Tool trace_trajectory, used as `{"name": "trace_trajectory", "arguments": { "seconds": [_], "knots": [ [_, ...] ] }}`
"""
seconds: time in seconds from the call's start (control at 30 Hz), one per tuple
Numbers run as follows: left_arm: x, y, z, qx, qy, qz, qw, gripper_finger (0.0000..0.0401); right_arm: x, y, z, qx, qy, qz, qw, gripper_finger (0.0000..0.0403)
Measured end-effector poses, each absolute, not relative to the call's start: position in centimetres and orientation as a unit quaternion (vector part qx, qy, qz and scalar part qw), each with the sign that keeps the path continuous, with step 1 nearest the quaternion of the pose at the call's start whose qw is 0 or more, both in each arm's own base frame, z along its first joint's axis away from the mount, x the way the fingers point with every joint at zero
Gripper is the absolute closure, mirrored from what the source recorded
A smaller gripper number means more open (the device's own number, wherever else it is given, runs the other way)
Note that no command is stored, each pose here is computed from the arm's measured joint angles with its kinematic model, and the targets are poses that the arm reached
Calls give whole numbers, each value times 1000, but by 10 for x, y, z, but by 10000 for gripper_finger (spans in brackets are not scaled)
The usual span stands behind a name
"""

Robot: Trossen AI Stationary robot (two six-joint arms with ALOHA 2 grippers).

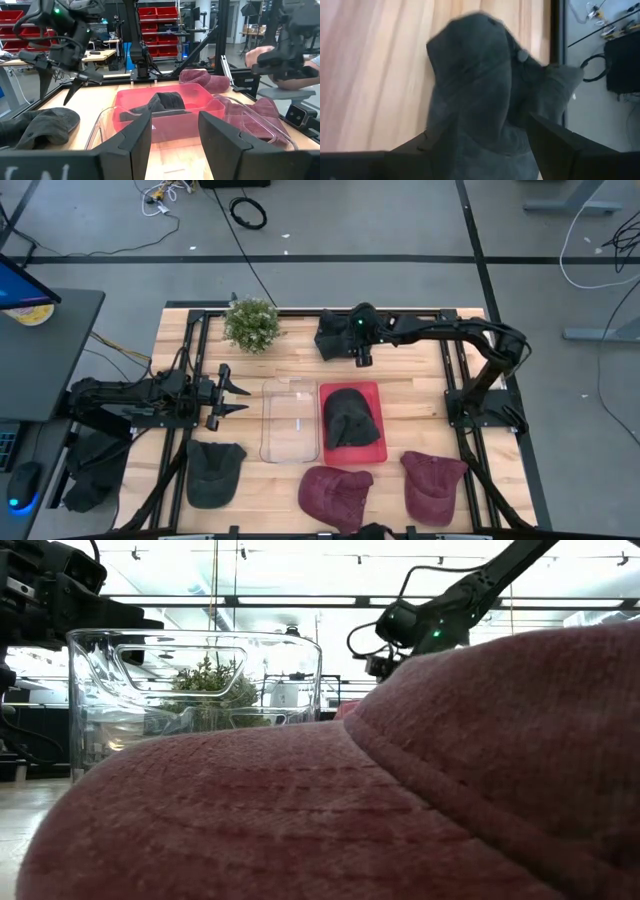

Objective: Pick & Place hat
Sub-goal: Put the top black cap into the red bin

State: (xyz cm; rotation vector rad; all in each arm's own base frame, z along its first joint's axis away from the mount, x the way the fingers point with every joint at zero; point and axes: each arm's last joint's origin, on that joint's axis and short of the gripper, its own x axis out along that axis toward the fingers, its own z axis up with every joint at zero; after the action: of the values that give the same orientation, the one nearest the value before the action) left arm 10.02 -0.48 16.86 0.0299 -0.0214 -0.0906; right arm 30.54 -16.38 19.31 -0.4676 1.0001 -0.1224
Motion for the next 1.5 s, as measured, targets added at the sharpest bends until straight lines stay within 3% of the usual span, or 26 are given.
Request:
{"name": "trace_trajectory", "arguments": {
  "seconds": [0.37, 0.57, 0.67, 0.8, 0.87, 1.17, 1.5],
  "knots": [
    [100, -5, 169, 15, -11, -45, 999, 234, 305, -191, 163, -198, 492, -48, 846, 172],
    [100, -5, 169, 15, -10, -45, 999, 234, 314, -197, 147, -186, 508, -36, 840, 199],
    [100, -5, 169, 15, -10, -45, 999, 234, 316, -199, 147, -185, 510, -38, 839, 244],
    [100, -5, 169, 15, -11, -45, 999, 234, 316, -200, 150, -202, 521, -40, 828, 361],
    [100, -5, 169, 15, -10, -45, 999, 234, 316, -201, 153, -211, 526, -47, 822, 388],
    [100, -5, 169, 15, -11, -45, 999, 234, 322, -189, 168, -222, 529, -100, 813, 400],
    [100, -5, 169, 15, -11, -45, 999, 234, 309, -158, 227, -114, 479, -295, 819, 402]
  ]
}}
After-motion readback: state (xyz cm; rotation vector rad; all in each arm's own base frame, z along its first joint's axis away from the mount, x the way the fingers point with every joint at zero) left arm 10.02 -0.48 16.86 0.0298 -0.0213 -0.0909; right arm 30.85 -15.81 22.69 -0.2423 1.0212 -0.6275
